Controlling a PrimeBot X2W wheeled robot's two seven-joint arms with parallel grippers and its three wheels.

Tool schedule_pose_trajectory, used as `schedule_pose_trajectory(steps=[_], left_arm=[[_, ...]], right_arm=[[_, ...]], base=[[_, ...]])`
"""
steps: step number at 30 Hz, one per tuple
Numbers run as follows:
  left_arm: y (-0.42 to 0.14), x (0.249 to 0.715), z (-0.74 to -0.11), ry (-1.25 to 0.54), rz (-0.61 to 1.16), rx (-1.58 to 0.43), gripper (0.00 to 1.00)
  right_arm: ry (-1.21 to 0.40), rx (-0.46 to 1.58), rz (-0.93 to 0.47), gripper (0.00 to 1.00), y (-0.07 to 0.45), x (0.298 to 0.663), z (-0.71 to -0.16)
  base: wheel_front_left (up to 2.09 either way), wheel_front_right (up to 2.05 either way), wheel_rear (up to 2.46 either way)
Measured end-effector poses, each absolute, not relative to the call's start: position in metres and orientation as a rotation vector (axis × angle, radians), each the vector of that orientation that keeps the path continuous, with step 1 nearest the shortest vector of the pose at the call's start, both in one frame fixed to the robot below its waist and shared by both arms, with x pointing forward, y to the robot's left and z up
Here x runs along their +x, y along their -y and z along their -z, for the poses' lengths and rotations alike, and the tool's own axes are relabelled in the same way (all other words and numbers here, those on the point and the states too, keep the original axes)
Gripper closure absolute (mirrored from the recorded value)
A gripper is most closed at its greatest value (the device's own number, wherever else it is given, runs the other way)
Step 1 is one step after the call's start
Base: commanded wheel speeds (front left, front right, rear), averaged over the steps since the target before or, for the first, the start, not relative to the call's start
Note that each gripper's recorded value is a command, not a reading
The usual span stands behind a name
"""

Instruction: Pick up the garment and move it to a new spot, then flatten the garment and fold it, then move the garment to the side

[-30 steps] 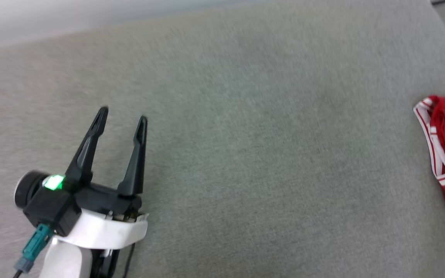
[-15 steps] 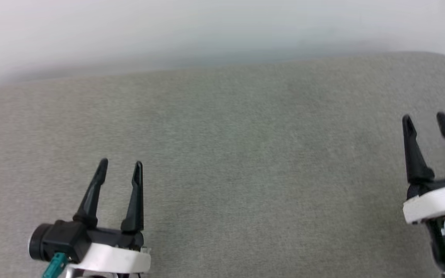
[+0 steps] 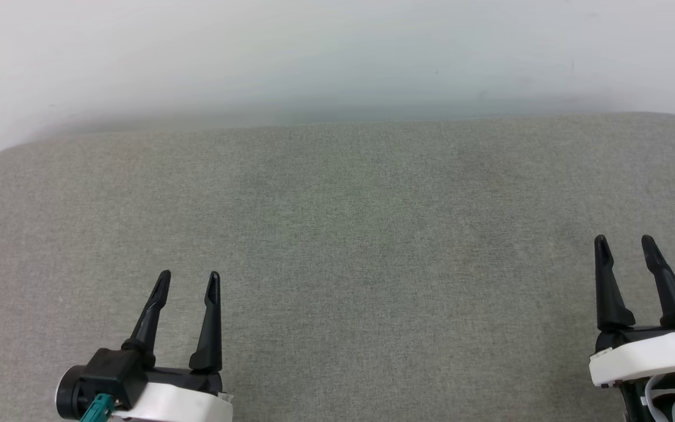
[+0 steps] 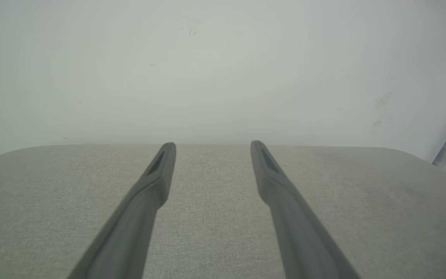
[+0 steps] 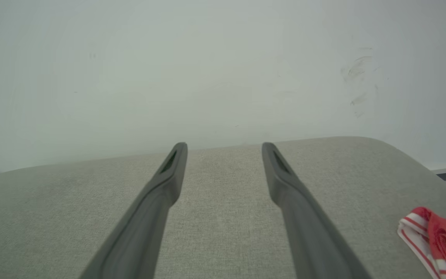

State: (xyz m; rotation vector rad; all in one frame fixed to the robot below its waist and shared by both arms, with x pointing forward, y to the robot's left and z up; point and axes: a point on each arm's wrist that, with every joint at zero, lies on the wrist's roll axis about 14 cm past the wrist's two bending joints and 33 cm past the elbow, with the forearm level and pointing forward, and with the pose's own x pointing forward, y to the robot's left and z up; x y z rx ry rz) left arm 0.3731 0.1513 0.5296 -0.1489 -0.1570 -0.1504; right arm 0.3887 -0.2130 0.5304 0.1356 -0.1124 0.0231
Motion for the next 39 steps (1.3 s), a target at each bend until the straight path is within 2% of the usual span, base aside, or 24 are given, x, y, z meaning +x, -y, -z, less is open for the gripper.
schedule_pose_trajectory(steps=[26,27,31,39], left_arm=[[-0.16,0.371,-0.535,0.176,0.122,-0.166,0.0],[-0.16,0.371,-0.534,0.173,0.121,-0.166,1.0],[-0.161,0.367,-0.518,0.121,0.112,-0.18,1.0],[-0.167,0.367,-0.51,0.082,0.078,-0.334,1.0]], right_arm=[[0.124,0.18,-0.037,0.0,0.202,0.385,-0.529],[0.118,0.183,-0.037,1.0,0.202,0.385,-0.527],[0.071,0.198,-0.029,1.0,0.202,0.382,-0.512],[0.044,0.343,-0.002,1.0,0.205,0.38,-0.506]], base=[[0.0,0.0,0.0],[0.0,0.0,0.0],[0.0,0.0,0.0],[0.0,0.0,0.0]])
